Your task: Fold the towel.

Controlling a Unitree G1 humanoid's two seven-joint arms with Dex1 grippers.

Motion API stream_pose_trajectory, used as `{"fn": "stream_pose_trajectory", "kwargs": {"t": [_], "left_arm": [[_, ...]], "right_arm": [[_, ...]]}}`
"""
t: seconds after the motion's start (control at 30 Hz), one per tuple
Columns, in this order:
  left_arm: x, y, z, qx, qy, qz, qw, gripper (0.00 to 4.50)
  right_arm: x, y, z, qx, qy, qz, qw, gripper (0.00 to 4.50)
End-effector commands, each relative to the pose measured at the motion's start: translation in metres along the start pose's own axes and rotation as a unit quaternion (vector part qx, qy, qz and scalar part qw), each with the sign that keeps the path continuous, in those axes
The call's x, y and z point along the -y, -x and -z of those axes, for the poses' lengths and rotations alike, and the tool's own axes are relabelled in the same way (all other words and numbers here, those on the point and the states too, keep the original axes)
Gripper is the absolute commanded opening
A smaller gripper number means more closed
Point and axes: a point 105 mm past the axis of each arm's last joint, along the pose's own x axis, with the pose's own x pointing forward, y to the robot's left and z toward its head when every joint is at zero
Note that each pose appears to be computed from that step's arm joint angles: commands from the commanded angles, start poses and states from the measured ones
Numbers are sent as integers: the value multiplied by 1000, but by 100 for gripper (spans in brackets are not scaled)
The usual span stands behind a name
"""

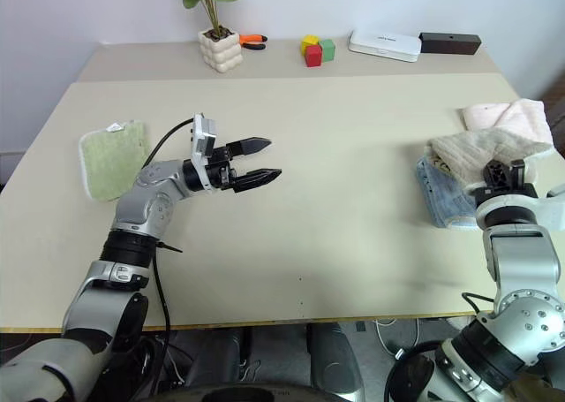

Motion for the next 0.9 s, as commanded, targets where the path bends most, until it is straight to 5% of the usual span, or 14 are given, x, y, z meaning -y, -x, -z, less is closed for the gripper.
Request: {"fn": "stream_pose_trajectory", "kwargs": {"t": [0.03,0.4,0.43,0.7,0.9], "left_arm": [[3,-2,-6,-8,-36,16,999,450],[9,0,2,-20,-41,18,999,450],[9,-1,3,-20,-41,17,999,450],[12,-13,5,-6,-28,23,999,450],[15,-25,10,3,-22,33,999,450]], "right_arm": [[-2,7,9,-5,-4,-11,1000,1],[36,7,20,-11,44,54,998,1],[38,7,17,-8,53,59,997,77],[47,16,-1,22,124,88,988,445],[41,32,-21,62,263,99,958,445]]}}
